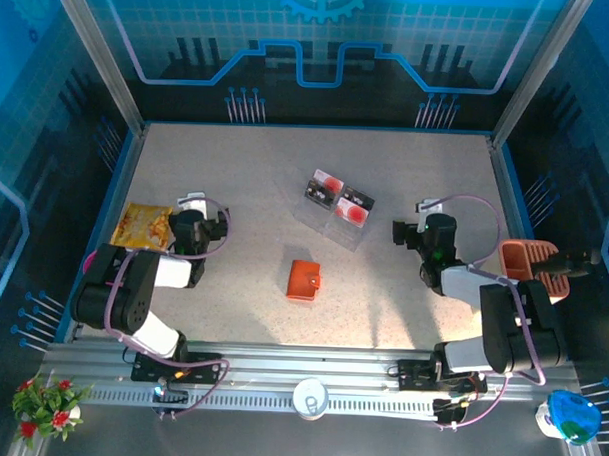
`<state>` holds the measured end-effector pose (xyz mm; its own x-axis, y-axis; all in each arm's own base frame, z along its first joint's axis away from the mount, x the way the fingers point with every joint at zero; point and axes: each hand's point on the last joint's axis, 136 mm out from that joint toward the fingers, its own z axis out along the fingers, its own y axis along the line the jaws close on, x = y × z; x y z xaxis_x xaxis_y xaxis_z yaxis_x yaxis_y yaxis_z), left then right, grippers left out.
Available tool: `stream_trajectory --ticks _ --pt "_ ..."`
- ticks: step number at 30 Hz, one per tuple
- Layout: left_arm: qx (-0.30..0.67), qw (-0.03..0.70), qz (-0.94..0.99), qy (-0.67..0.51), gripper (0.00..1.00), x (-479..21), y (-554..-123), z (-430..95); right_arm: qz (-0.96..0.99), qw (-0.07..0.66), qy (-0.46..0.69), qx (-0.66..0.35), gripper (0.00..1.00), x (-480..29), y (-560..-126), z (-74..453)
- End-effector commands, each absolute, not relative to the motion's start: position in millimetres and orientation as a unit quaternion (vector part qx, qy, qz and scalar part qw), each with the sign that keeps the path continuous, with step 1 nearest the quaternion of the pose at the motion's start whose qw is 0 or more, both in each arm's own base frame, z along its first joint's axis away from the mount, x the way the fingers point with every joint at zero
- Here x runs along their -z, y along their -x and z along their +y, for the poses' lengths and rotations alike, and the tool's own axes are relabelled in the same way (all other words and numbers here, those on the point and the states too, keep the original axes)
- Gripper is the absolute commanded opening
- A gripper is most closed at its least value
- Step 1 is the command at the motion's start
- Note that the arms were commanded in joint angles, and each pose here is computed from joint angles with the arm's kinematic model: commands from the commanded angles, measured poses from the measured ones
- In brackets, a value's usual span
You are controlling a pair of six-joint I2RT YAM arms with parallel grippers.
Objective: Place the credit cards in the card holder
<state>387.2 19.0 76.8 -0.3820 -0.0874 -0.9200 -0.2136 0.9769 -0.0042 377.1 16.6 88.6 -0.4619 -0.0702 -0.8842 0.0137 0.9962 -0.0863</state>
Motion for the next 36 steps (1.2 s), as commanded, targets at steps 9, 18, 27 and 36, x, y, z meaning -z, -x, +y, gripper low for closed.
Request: stream_trajectory --ticks 9,18,27,36 --pt "0.023 0.579 0.815 0.031 0.99 -95 -399 -5 0.807 0.588 0.051 0.007 1.00 -100 -397 26" --pt "0.023 0.578 0.815 0.037 0.99 -94 -399 -1 0.815 0.578 0.048 0.004 1.00 -97 -399 24" --pt "0.024 0.578 0.815 0.034 0.99 -94 -399 -3 0.812 0.583 0.032 0.018 1.00 -99 -398 18" --pt "0.024 0.579 0.814 0.034 0.99 -95 -399 -3 0.815 0.576 0.061 -0.009 1.00 -97 -400 29"
